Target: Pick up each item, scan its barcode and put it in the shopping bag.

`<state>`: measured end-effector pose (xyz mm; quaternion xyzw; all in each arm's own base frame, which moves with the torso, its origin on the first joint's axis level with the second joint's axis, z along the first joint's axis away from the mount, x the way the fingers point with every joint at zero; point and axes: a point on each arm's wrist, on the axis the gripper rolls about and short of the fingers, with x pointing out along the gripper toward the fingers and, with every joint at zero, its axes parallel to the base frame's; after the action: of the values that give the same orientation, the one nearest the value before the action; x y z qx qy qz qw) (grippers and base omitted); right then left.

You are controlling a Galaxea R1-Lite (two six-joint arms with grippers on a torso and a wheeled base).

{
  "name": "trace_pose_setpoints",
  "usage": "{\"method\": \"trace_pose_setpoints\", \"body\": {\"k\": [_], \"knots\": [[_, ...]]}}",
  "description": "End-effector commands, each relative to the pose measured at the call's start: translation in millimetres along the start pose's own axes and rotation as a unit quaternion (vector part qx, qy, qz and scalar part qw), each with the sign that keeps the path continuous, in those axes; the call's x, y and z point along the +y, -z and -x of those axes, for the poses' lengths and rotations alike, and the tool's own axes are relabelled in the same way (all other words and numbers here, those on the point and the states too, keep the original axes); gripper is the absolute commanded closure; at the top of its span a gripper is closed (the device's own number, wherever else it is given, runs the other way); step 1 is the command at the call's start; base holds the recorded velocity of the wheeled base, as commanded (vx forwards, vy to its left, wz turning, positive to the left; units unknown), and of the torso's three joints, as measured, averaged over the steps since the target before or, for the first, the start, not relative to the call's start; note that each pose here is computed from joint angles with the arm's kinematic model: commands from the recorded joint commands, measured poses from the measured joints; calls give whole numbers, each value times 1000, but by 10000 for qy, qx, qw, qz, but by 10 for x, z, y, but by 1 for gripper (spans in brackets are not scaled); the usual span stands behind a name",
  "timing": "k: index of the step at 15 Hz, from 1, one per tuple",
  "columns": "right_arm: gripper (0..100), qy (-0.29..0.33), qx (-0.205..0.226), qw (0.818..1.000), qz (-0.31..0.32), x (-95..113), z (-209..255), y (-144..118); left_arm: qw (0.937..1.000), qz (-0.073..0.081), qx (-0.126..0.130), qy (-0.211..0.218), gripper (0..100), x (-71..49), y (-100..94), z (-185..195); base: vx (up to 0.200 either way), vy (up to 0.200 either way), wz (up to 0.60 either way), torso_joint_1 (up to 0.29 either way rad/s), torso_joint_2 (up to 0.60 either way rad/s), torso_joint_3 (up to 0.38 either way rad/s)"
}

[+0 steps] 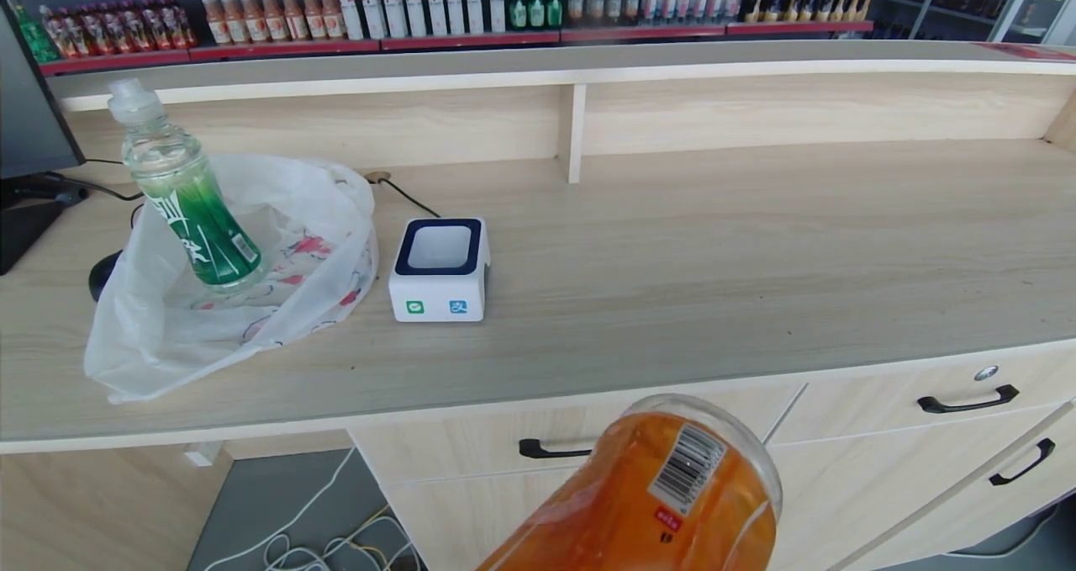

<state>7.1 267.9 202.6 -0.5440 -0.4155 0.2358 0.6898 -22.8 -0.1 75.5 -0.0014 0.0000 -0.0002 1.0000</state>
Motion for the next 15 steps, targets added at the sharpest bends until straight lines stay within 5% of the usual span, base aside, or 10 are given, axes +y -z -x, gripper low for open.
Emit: {"method": "trace_pose_setpoints", "body": {"k": [1,15], "knots": [[100,166,24,9999,-7,-117,18,28,10000,2,0,-2,0,0,0,0,0,0,0,0,0,0],[100,194,-281,9967,732,-123,79,7,10000,2,0,-2,0,0,0,0,0,0,0,0,0,0]]}}
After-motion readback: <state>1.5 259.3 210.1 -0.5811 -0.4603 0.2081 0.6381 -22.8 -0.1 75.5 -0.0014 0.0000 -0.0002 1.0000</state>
